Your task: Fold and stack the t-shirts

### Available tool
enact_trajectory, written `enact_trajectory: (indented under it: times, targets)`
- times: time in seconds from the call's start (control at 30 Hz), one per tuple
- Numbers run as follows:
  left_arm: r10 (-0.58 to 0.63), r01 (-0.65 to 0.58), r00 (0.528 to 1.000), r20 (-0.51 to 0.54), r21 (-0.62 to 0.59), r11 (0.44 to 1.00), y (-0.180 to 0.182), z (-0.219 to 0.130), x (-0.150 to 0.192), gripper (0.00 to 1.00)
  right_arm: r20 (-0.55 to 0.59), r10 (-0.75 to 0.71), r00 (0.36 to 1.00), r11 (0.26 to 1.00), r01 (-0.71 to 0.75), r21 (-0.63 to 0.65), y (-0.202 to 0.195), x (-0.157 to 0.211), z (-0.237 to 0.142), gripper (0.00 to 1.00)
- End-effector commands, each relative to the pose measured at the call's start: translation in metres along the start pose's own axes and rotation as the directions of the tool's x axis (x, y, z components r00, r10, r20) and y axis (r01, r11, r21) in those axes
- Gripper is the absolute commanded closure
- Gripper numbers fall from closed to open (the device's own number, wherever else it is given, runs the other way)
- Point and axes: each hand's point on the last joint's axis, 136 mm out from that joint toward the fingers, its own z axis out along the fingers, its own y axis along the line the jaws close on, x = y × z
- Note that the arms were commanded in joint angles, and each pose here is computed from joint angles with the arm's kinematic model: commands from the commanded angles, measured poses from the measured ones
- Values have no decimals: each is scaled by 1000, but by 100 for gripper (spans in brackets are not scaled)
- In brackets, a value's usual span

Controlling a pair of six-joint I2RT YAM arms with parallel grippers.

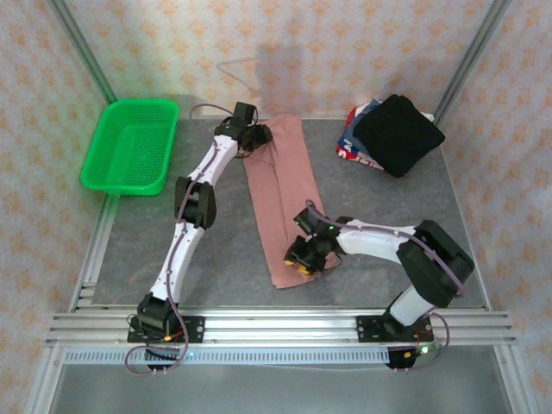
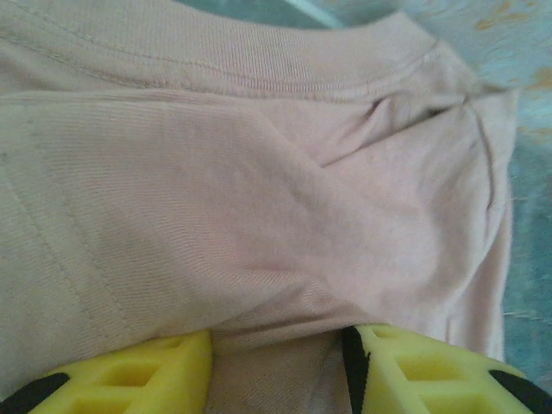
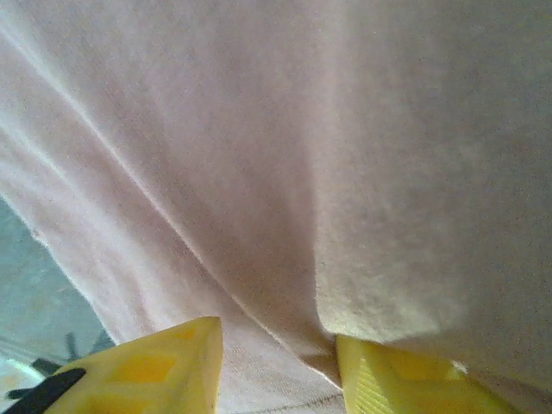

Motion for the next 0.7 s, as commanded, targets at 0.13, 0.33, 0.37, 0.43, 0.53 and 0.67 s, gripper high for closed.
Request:
enact_trajectory:
  times: [0.13, 0.33, 0.37, 0.43, 0.53, 0.67]
  targets:
    - [-139, 150, 970, -202, 40, 988, 1, 7, 44, 43, 56, -57, 997, 998, 57, -5, 15, 6, -24, 44]
    - [-46, 42, 999, 14, 196, 980, -101, -149, -41, 33, 203, -236, 950, 972, 229, 57, 18, 5, -113, 29]
    - [-37, 29, 999, 31, 210, 977, -110, -174, -45, 33, 226, -242, 944, 970, 234, 60, 12, 3, -126, 27]
    - [-15, 9, 1000, 25, 216, 976, -119, -212, -38, 33, 257, -264, 930, 964, 265, 32, 4, 3, -146, 24]
    - [15, -10, 1000, -23, 203, 979, -116, -250, 1, 33, 269, -325, 907, 946, 310, 100, -26, -3, -167, 23]
    - [3, 8, 997, -71, 159, 987, -84, -296, 74, 33, 229, -394, 890, 918, 368, 150, -53, -13, -165, 25]
